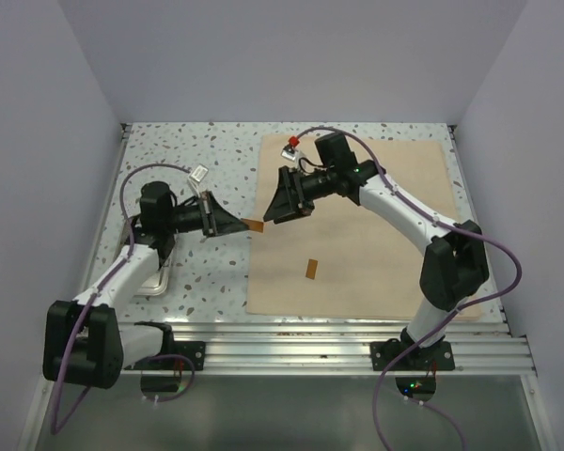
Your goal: Prepare the surgical pack
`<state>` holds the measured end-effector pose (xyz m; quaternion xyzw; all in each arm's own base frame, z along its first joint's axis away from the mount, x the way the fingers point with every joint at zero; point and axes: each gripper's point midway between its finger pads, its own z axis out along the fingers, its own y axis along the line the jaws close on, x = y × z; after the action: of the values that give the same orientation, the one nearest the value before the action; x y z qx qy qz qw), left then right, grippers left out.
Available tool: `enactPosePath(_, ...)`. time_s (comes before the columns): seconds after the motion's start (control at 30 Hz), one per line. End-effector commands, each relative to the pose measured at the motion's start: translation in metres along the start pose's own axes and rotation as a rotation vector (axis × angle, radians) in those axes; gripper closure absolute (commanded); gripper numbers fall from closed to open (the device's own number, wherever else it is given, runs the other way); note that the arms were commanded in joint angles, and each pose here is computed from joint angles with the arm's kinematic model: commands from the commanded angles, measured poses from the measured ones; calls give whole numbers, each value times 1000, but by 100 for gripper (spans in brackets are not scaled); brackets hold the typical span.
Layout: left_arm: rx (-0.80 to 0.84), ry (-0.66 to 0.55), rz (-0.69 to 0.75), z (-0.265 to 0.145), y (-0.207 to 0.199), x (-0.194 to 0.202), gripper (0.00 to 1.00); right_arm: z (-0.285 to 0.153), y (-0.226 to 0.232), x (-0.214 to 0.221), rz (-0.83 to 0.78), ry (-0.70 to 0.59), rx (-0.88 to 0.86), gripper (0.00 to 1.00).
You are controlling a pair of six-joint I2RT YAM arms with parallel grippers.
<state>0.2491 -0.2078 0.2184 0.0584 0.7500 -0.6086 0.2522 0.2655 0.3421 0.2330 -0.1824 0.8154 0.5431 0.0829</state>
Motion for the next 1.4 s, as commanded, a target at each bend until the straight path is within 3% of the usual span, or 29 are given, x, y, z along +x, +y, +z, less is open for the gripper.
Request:
enactPosePath(0.0, -181, -44, 30, -26, 28, -13, 100, -16, -24, 1, 50, -18, 204, 29)
enactPosePath(0.1, -450, -78, 50, -50, 69, -26, 100, -26, -55, 9, 57, -10, 358, 20)
enactPosePath(0.2, -635, -88, 39, -79, 96, -29, 100, -29, -67, 23, 57, 37, 398, 18)
enactPosePath(0.43, -1402, -218, -30, -219, 160, -42, 100, -23, -92, 56, 111, 117, 410, 15)
enactPosePath(0.5, -1501, -227, -42, -240, 163, -45, 100, -22, -103, 65, 128, 152, 435, 15)
enactPosePath(0.8, -1280, -178, -212, -234, 222, -36, 100, -21, -128, 76, 142, 207, 497, 14)
enactPosePath(0.93, -1244, -157, -264, -233, 233, -35, 98, -21, -144, 81, 188, 231, 559, 19)
enactPosePath(1.0, -1291, -158, -286, -240, 236, -33, 76, -26, -156, 83, 202, 232, 633, 21)
enactPosePath(1.03, -1309, -183, -302, -243, 232, -34, 56, -28, -164, 83, 217, 234, 672, 26)
enactPosePath(1.07, -1318, -196, -300, -245, 229, -35, 47, -30, -168, 85, 228, 242, 702, 28)
enactPosePath(1.13, -1304, -235, -286, -242, 217, -42, 1, -35, -184, 88, 250, 248, 780, 31)
enactPosePath(1.37, -1355, -331, -214, -244, 181, -60, 0, -28, -206, 93, 314, 250, 837, 44)
